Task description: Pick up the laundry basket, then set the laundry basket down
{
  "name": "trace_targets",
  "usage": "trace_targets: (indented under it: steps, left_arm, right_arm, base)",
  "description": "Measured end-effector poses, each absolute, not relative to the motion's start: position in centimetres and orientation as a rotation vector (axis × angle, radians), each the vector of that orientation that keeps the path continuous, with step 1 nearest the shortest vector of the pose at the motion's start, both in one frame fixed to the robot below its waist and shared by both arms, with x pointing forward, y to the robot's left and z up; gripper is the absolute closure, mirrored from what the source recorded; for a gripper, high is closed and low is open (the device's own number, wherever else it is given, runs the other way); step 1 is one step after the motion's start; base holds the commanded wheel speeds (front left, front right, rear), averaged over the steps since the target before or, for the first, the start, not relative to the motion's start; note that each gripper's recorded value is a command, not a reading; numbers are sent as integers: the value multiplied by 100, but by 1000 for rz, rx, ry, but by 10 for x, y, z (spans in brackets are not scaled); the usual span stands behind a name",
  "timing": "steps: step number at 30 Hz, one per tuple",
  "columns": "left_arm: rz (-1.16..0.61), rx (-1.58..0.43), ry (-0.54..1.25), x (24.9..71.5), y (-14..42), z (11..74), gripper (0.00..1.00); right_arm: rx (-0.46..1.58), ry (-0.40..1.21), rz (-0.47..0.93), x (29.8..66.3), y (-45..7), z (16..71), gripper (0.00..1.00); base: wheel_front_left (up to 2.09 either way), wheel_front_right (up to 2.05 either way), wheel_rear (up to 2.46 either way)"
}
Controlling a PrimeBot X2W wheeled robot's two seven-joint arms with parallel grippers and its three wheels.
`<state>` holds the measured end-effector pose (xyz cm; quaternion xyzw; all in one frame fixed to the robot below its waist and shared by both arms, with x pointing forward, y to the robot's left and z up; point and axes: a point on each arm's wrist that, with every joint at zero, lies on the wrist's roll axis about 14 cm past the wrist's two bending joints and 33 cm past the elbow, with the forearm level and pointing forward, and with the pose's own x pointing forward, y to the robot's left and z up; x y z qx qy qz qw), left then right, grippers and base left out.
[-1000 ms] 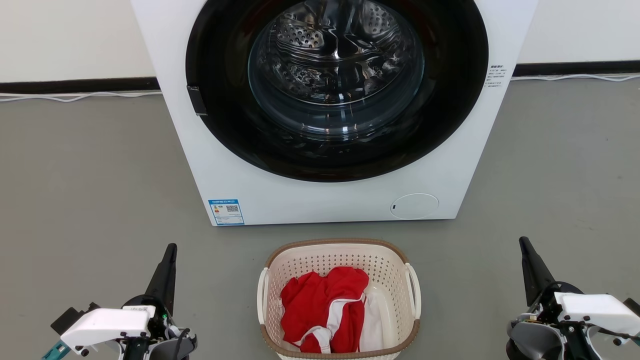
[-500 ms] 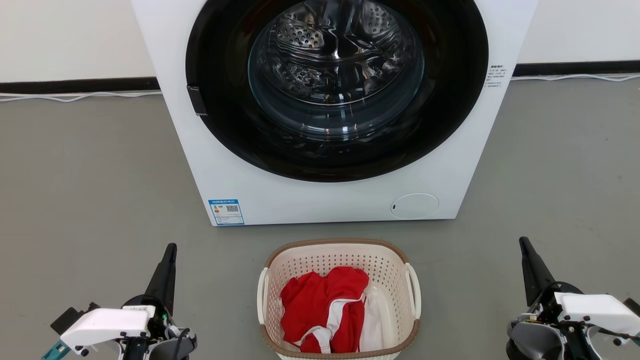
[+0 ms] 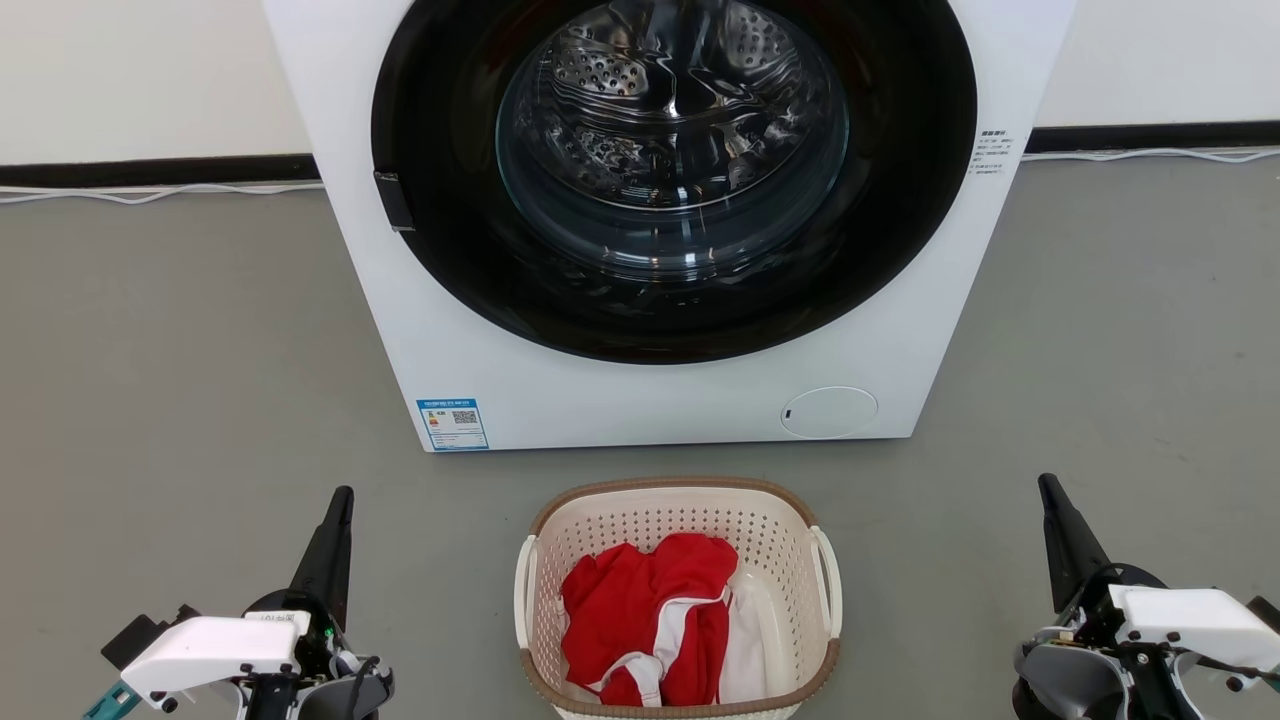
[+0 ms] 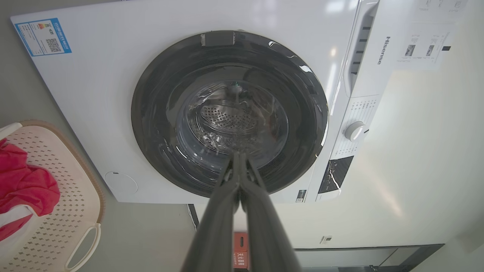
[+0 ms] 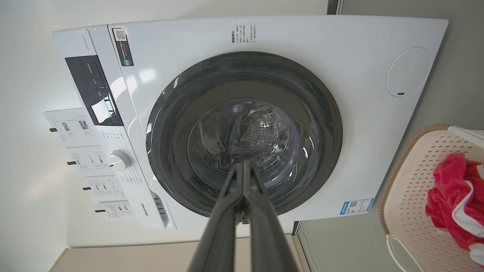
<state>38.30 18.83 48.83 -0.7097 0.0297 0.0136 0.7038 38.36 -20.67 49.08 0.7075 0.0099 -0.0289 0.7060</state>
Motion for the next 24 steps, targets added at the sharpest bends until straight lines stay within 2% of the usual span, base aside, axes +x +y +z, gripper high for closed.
trace_targets:
  steps: [24]
  left_arm:
    - [30,-1580,66,383,188,488,100]
  right_arm:
    - [1572,30,-74,380,-207,487,100]
  base:
    - [0,0,0]
